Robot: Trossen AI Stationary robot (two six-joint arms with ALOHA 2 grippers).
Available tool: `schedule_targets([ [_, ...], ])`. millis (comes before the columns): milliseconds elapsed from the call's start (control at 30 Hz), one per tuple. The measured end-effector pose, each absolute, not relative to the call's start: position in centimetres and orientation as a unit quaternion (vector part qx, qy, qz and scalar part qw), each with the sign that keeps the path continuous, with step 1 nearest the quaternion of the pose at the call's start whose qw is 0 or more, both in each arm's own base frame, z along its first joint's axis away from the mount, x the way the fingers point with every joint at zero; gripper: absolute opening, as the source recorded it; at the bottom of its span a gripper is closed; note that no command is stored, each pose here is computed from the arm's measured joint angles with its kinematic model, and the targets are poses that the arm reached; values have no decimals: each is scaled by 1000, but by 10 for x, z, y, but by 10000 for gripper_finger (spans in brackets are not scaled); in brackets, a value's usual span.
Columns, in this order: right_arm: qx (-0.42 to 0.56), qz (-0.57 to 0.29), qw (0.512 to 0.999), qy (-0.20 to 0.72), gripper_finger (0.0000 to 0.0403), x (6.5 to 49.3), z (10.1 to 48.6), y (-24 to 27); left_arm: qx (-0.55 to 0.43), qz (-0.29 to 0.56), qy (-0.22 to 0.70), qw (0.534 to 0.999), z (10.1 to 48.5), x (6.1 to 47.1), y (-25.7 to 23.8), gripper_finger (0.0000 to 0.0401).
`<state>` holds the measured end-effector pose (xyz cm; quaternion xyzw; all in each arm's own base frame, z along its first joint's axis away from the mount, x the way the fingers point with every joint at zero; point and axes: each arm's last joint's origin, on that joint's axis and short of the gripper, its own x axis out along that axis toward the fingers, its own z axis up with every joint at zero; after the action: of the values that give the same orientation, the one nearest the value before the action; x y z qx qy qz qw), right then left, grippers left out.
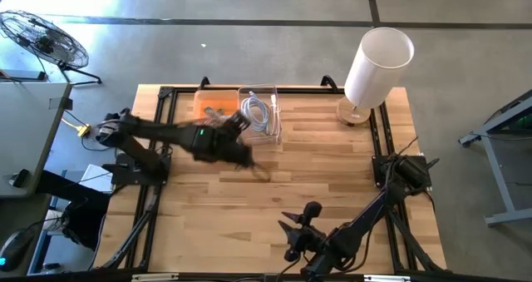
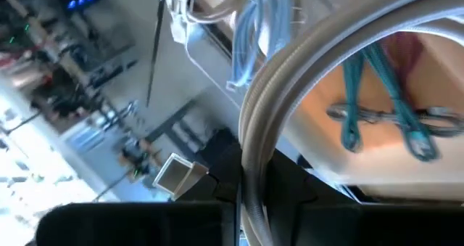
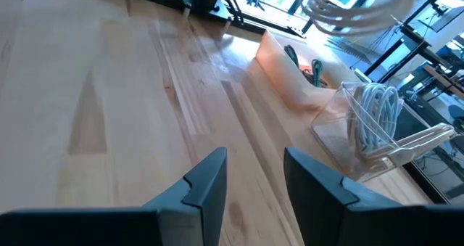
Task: Pick & Place USB Port
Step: Put the brown HDMI cable into the transparent bin
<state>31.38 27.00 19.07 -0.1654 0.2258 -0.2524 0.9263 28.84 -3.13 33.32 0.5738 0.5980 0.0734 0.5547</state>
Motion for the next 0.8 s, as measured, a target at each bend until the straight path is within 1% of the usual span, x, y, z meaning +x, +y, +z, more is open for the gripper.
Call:
schedule_targets([
  [67, -166, -252, 926, 228, 129, 315, 190, 269, 571, 54, 593, 565, 334, 299, -12, 29],
  [133, -165, -254, 925, 229, 129, 316, 190, 268, 565, 45, 572, 593, 337, 311, 7, 29],
  [233, -165, -254, 925, 229, 129, 316, 190, 267, 533, 61, 519, 666, 348, 322, 40, 29],
  [333, -165, -254, 925, 230, 129, 316, 190, 267, 487, 113, 465, 731, 359, 328, 77, 29],
  [467, -171, -252, 923, 236, 129, 315, 190, 267, 429, 186, 421, 777, 368, 325, 116, 29],
  [567, -171, -255, 921, 239, 129, 313, 189, 266, 380, 218, 387, 811, 370, 324, 138, 29],
  [700, -172, -263, 916, 248, 129, 310, 187, 262, 323, 211, 310, 869, 373, 324, 159, 29],
  [733, -170, -266, 916, 249, 129, 310, 186, 261, 313, 208, 290, 880, 372, 325, 162, 29],
  [800, -167, -268, 915, 250, 129, 309, 186, 261, 292, 204, 285, 890, 365, 323, 168, 29],
])
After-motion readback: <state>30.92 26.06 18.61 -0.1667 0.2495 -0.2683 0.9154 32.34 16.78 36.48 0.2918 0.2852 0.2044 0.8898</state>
